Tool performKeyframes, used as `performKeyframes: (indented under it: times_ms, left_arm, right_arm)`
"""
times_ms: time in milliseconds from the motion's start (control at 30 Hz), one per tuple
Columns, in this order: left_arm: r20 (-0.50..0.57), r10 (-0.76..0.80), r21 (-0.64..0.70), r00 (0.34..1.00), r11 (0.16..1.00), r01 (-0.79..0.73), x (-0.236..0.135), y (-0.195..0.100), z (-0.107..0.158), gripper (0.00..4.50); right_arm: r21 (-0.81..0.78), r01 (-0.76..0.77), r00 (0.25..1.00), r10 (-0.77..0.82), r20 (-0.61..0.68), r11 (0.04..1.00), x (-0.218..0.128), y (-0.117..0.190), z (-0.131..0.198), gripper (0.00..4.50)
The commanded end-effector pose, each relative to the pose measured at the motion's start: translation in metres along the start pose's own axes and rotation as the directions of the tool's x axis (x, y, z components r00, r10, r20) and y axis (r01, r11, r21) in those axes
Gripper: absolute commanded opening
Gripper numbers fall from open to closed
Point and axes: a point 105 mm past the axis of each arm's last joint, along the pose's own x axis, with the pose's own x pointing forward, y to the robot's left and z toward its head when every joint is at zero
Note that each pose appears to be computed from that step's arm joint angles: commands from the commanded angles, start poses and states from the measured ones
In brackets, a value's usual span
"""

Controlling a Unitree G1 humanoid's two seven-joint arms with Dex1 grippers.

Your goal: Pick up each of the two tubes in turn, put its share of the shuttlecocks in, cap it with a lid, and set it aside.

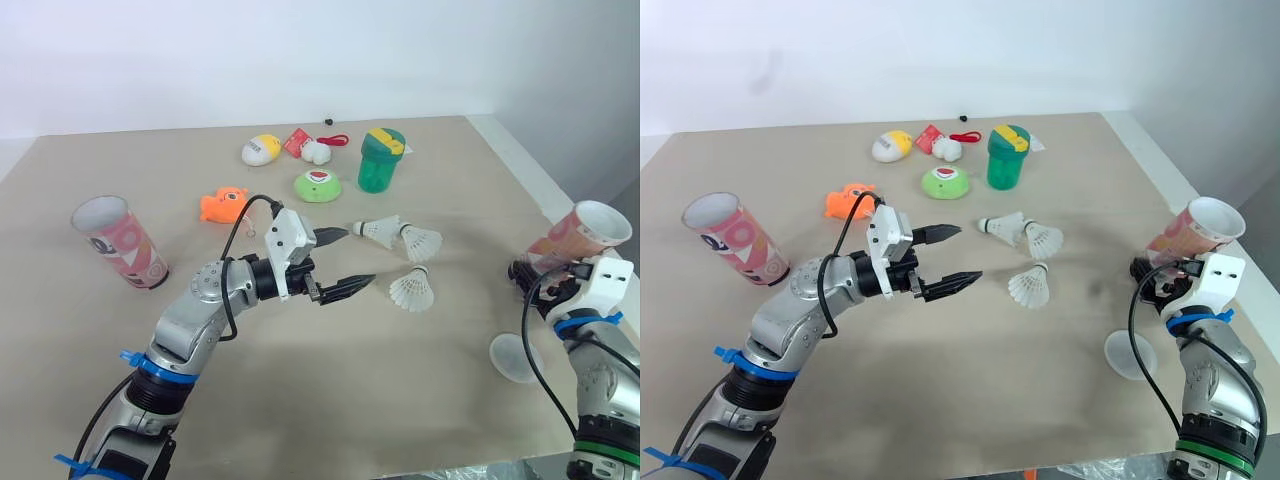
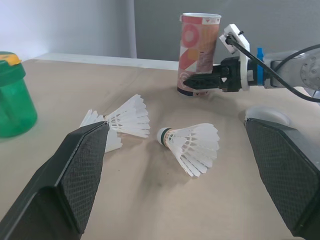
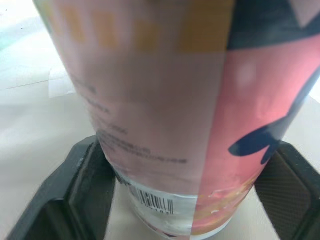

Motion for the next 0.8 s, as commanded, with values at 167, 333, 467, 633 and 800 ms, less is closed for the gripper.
performKeyframes:
  times_ms: [167, 333, 467, 633, 800]
  left_arm:
    - [0.023, -0.022, 0.029, 0.999, 0.999, 0.022, 0.0, -0.002, 0.007, 4.5]
    - [0.022, -0.046, 0.031, 0.999, 0.999, 0.045, 0.003, -0.004, 0.006, 4.5]
    - [0.027, -0.056, 0.03, 0.998, 0.998, 0.056, 0.005, -0.005, 0.007, 4.5]
    - [0.023, -0.059, 0.032, 0.998, 0.998, 0.058, 0.004, -0.004, 0.007, 4.5]
    - [0.019, -0.06, 0.032, 0.998, 0.998, 0.059, 0.003, -0.005, 0.006, 4.5]
  right_arm:
    - [-0.014, -0.005, 0.997, 0.006, 0.078, 1.0, -0.016, 0.002, 0.02, 4.23]
    - [-0.009, -0.001, 0.999, 0.001, 0.049, 1.0, -0.021, 0.002, 0.011, 4.23]
    - [-0.037, 0.011, 0.998, -0.013, -0.055, 0.999, -0.02, 0.002, -0.006, 4.23]
    - [-0.042, -0.006, 0.986, -0.001, -0.169, 0.999, -0.025, 0.003, -0.027, 4.23]
    - [-0.043, 0.014, 0.973, -0.024, -0.231, 0.999, -0.029, -0.002, -0.038, 4.23]
